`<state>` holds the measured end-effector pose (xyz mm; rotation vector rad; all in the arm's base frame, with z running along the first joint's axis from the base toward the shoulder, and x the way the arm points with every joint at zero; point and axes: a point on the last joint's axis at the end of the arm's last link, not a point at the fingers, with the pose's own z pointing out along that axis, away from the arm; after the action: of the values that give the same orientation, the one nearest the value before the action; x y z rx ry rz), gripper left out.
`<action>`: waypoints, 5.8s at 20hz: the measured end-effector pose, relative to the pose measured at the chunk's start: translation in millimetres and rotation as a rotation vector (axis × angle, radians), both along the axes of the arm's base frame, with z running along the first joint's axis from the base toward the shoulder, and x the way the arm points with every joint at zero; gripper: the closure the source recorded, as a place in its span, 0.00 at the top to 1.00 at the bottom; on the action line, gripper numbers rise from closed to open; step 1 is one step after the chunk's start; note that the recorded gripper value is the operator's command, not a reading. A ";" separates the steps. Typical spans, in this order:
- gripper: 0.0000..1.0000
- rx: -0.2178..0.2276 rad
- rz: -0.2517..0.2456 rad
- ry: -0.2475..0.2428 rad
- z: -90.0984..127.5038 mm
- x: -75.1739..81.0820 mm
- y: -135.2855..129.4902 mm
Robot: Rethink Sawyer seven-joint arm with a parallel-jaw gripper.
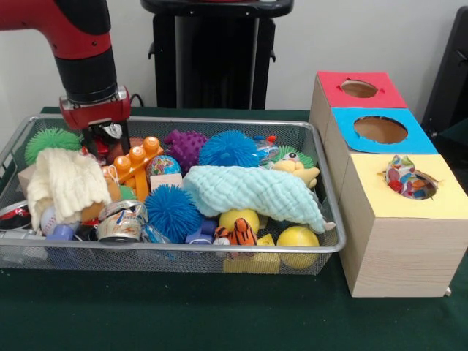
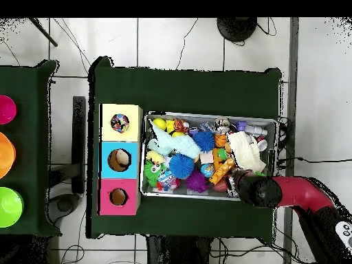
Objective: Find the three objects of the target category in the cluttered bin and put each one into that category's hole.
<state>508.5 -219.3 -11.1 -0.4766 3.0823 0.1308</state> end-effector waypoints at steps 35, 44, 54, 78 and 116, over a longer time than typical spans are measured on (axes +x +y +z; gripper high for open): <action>1.00 -0.125 -0.028 -0.084 59.7 31.9 -44.2; 1.00 -0.125 -0.018 -0.076 62.9 26.0 -39.6; 1.00 -0.107 0.002 -0.052 59.5 13.2 -25.6; 1.00 -0.018 0.043 -0.031 16.7 2.2 22.9; 1.00 -0.071 0.034 -0.068 37.6 17.2 3.8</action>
<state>525.6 -215.5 26.5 -0.5249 3.0214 0.0049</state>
